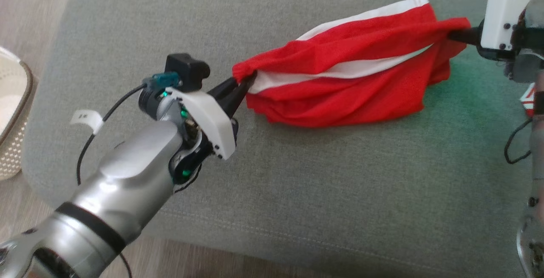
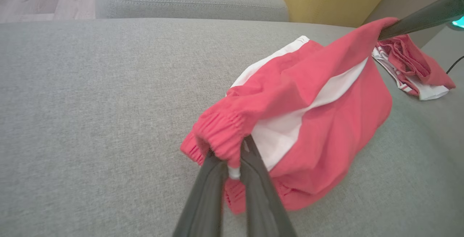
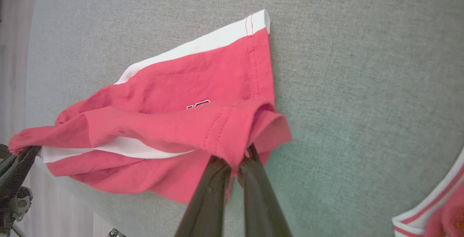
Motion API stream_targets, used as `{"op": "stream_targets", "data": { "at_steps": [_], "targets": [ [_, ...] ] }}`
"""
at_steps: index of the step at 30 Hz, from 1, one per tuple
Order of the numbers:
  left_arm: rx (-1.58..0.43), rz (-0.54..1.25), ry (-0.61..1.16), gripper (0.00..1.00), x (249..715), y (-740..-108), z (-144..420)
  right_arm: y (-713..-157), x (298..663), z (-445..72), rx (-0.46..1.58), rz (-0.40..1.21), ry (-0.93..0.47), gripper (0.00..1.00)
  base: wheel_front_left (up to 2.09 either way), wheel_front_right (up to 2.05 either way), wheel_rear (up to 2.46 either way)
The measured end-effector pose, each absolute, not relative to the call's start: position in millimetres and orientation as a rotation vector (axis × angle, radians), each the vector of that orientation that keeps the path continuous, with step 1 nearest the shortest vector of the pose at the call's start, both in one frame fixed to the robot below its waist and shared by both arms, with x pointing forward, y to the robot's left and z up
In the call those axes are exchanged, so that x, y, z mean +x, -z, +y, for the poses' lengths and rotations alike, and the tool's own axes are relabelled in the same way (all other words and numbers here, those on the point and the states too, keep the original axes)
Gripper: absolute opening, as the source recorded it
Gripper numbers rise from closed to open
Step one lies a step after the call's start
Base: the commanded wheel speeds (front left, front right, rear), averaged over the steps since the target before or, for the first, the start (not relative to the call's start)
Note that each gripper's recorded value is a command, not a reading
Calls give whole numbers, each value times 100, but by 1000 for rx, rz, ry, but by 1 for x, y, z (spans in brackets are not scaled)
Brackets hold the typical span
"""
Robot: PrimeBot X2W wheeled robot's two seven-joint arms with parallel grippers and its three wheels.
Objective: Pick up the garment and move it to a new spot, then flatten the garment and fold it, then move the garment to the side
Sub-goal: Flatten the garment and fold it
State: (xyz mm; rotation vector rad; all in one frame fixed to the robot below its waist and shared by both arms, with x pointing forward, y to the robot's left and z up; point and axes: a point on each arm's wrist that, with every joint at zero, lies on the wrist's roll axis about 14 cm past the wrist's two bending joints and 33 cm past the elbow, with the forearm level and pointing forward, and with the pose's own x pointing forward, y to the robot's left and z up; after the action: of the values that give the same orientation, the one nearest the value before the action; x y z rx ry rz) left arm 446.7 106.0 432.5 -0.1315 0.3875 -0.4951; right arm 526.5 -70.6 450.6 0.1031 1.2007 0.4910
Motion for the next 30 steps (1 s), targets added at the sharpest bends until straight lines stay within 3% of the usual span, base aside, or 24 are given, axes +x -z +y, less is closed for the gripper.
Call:
{"op": "stream_targets", "data": {
  "at_steps": [13,14,15,16,17,26,30],
  "targets": [
    [-127,400,425,0,476,-411,117,-420,555,-61,86,1162,-475,0,0,0,0],
    [-122,404,424,0,477,-409,118,-417,556,-61,83,1161,-472,16,0,0,0],
    [-122,404,422,0,477,-407,118,-415,558,-62,74,1152,-464,93,0,0,0],
    [-122,409,420,65,477,-405,118,-414,562,-64,69,1133,-453,100,0,0,0],
    [-122,414,417,100,478,-403,118,-412,565,-65,67,1114,-444,100,0,0,0],
    [-150,340,340,100,496,-426,134,-432,585,-72,105,925,-399,100,0,0,0],
    [-178,270,288,100,497,-446,142,-459,591,-76,119,750,-390,100,0,0,0]
  ]
}}
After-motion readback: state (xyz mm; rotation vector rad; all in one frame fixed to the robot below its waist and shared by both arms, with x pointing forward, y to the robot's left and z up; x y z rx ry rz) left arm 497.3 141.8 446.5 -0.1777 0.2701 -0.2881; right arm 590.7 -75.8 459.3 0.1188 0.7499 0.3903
